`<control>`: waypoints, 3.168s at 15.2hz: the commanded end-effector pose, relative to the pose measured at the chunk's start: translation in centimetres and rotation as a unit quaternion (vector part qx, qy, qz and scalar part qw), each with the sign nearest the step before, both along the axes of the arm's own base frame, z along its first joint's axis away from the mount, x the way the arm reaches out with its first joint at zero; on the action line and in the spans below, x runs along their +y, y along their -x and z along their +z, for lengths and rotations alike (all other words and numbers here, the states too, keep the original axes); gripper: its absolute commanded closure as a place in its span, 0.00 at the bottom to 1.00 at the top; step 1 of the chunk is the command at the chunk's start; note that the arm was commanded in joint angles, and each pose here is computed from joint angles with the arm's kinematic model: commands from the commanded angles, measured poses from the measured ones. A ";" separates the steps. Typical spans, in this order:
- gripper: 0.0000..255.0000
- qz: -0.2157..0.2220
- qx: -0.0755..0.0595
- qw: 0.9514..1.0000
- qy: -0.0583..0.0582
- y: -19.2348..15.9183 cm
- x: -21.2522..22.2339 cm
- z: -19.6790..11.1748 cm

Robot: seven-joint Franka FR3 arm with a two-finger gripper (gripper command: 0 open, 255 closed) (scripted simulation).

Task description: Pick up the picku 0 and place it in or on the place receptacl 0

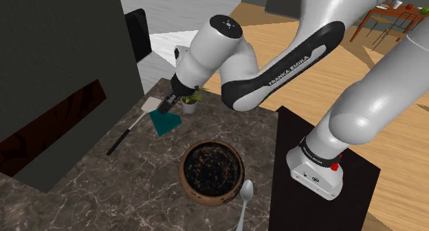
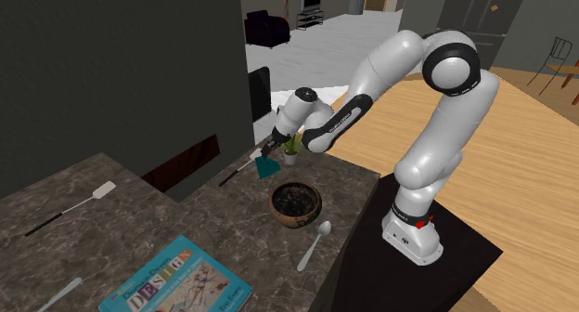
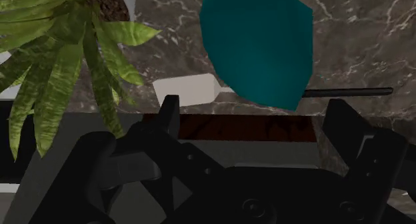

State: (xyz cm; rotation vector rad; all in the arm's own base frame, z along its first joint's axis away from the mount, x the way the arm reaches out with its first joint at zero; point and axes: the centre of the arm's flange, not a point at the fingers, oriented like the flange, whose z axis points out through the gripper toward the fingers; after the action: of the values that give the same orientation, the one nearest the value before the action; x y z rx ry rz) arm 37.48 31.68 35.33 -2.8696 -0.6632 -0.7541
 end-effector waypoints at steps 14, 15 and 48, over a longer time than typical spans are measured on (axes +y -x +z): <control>0.00 0.040 -0.051 0.997 0.048 0.4 3.5 -5.9; 0.00 0.040 -0.051 0.997 0.048 0.4 3.5 -5.9; 1.00 0.040 -0.051 0.997 0.048 0.4 3.5 5.1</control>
State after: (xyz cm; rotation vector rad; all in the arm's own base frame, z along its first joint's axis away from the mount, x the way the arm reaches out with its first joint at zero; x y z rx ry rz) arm 37.12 35.25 39.84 -2.8868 -0.8463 -0.8843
